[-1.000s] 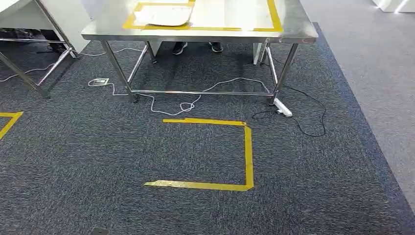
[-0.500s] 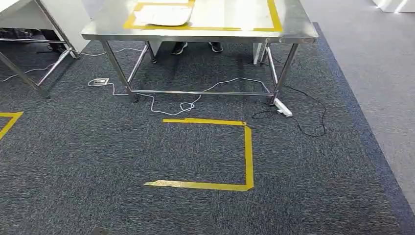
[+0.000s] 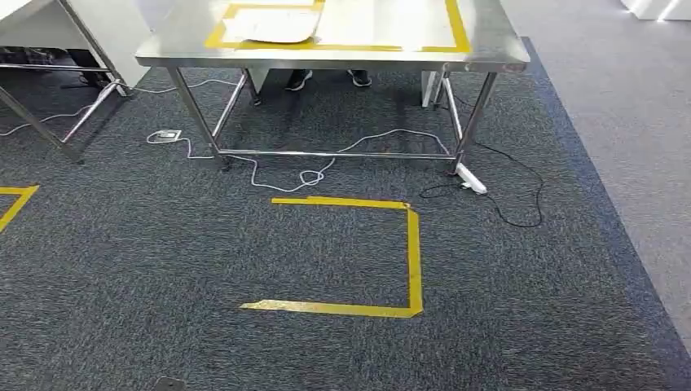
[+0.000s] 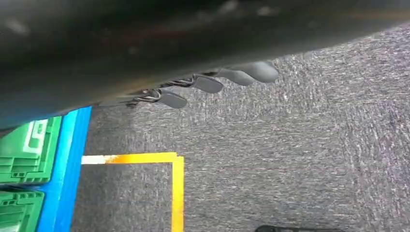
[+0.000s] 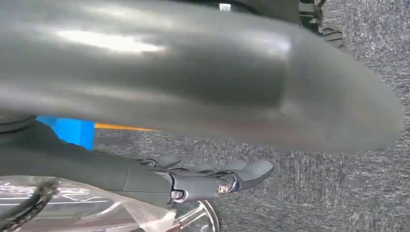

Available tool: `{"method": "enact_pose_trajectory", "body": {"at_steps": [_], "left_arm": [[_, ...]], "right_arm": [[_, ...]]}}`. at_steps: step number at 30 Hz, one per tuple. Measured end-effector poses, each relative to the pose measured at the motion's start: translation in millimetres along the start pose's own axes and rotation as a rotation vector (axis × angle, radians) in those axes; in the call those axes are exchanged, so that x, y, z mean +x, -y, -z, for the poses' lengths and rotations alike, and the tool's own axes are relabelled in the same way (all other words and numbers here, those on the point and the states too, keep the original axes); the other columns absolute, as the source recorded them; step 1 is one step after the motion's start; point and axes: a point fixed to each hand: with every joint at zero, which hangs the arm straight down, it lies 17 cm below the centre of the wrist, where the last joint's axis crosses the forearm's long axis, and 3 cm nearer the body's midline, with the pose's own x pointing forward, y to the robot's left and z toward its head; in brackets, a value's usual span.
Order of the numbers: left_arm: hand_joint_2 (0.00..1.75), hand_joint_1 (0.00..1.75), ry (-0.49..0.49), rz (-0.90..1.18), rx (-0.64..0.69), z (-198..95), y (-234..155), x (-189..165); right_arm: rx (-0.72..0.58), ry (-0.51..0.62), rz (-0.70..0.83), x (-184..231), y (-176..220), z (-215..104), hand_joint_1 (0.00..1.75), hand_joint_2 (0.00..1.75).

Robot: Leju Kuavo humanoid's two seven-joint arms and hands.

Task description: Take the parts from the cabinet and place them on the table.

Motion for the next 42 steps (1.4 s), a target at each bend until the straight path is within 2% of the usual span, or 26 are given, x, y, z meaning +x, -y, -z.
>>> {"method": "enact_pose_trajectory", "body": {"at_steps": [42], "left_arm": [[0.0, 0.0, -0.006, 0.015, 0.011, -1.3, 1.3, -2.0]], "right_arm": [[-0.002, 0.0, -0.009, -0.1, 1.6, 3.5, 0.0, 0.0]]}}
